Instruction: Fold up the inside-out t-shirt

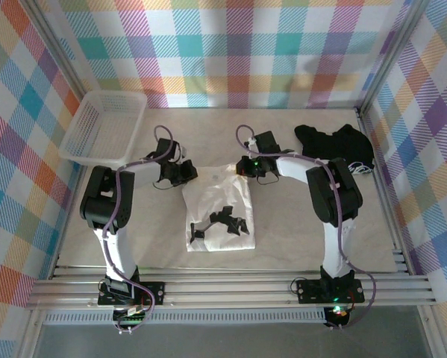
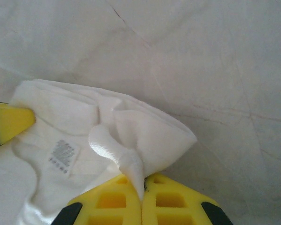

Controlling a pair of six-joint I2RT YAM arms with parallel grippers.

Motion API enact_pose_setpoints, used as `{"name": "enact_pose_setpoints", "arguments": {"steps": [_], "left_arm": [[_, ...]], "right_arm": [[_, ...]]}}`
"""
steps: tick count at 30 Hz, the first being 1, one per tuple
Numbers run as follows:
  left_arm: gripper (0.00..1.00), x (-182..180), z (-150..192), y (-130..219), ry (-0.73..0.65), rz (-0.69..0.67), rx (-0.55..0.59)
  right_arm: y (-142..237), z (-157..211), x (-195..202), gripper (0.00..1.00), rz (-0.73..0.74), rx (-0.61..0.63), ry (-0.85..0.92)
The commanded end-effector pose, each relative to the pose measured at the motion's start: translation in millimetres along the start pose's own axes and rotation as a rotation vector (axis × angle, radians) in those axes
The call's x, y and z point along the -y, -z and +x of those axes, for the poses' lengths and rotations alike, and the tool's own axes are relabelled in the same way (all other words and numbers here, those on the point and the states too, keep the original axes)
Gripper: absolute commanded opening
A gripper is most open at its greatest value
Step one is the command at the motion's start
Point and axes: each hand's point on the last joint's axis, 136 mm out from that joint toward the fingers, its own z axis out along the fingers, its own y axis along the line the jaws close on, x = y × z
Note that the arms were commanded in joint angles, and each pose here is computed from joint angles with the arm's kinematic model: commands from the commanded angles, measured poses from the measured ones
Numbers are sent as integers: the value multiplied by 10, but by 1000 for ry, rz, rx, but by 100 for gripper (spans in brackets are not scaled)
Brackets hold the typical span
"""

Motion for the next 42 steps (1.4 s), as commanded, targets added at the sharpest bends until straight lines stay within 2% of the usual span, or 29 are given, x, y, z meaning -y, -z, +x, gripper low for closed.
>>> {"name": "enact_pose_setpoints", "arguments": {"steps": [1,5,11,14,19,23,26,29,32,39,42], "left_arm": [[0,188,-295,226,-20,78,88],[0,349,-475,294,-36,120,124],[0,683,-961,548,-76,174,234],[0,931,-1291,753,-115,211,306],[0,1490,-1823,1288,-204,287,420],[0,1798,-1925,1660,-272,345,484],[0,1818,-1761,1661,-288,372,463],[0,1684,-1446,1495,-279,376,411],[0,1582,-996,1332,-263,394,354],[0,1543,326,1097,-274,403,155],[0,1500,552,1047,-245,380,117]], "right_arm": [[281,-351,-271,0,-103,132,56],[384,-554,-425,0,-160,190,88],[605,-1046,-644,0,-190,297,170],[776,-1359,-763,0,-202,359,224],[1339,-1941,-1052,0,-231,496,332],[1648,-2022,-1323,0,-267,538,446],[1657,-1855,-1321,0,-287,518,474],[1514,-1493,-1170,0,-305,453,441],[1412,-1055,-1000,0,-322,400,370],[1355,68,-547,0,-255,256,148],[1367,302,-421,0,-209,219,96]]}}
